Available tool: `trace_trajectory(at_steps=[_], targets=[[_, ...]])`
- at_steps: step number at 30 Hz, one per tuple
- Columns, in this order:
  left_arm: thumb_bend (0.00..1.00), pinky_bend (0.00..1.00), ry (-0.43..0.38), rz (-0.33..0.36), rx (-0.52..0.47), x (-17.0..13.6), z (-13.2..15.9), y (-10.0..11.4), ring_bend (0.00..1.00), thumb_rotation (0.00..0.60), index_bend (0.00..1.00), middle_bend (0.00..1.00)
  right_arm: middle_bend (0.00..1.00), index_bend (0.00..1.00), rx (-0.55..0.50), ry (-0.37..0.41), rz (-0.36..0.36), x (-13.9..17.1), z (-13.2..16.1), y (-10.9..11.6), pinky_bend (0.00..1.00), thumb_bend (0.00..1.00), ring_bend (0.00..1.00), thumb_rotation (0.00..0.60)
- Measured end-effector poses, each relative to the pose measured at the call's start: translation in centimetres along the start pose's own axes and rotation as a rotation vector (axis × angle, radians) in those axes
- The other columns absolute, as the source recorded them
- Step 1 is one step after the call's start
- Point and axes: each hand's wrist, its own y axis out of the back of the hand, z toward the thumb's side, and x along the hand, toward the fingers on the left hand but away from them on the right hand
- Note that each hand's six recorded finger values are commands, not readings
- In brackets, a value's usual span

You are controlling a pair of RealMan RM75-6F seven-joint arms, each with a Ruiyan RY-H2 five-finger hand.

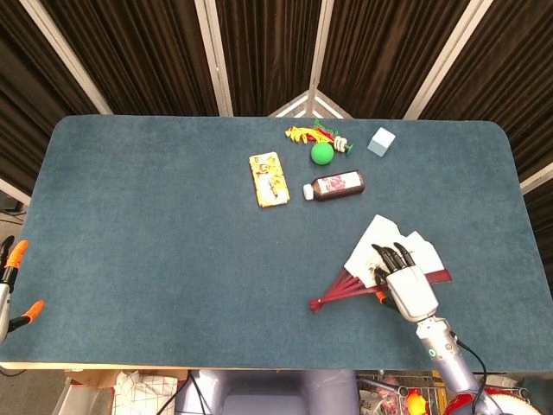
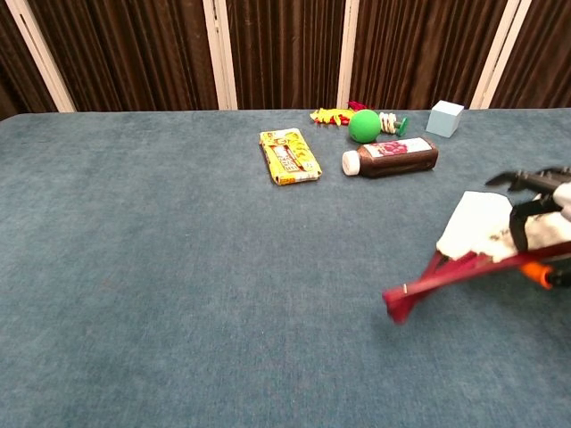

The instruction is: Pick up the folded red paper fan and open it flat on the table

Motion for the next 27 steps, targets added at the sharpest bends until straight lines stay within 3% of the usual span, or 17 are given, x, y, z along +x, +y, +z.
trace_trajectory(at_steps=[9, 19, 27], targets=[[0.13, 0.0, -0.04, 0.005, 0.013, 0.3, 0.8, -0.3, 0.0, 0.6, 0.04, 0.0, 0.17, 0.74, 0.036, 0.052, -0.084, -2.0, -0.2, 4.8, 0.15, 0.41, 0.2, 0.6], [0.13, 0.0, -0.151, -0.033, -0.036, 1.6, 2.2, -1.6, 0.0, 0.6, 0.04, 0.0, 0.18, 0.76, -0.019, 0.131, -0.115, -6.0, 0.3, 10.8, 0.15, 0.43, 0.22, 0.6], [0.13, 0.0, -0.194, -0.058, -0.096, 3.2, 3.1, -2.8, 0.0, 0.6, 0.03, 0.0, 0.18, 0.77, 0.07, 0.164, -0.126, -10.0, 1.3, 13.8, 0.15, 0.43, 0.22, 0.6]])
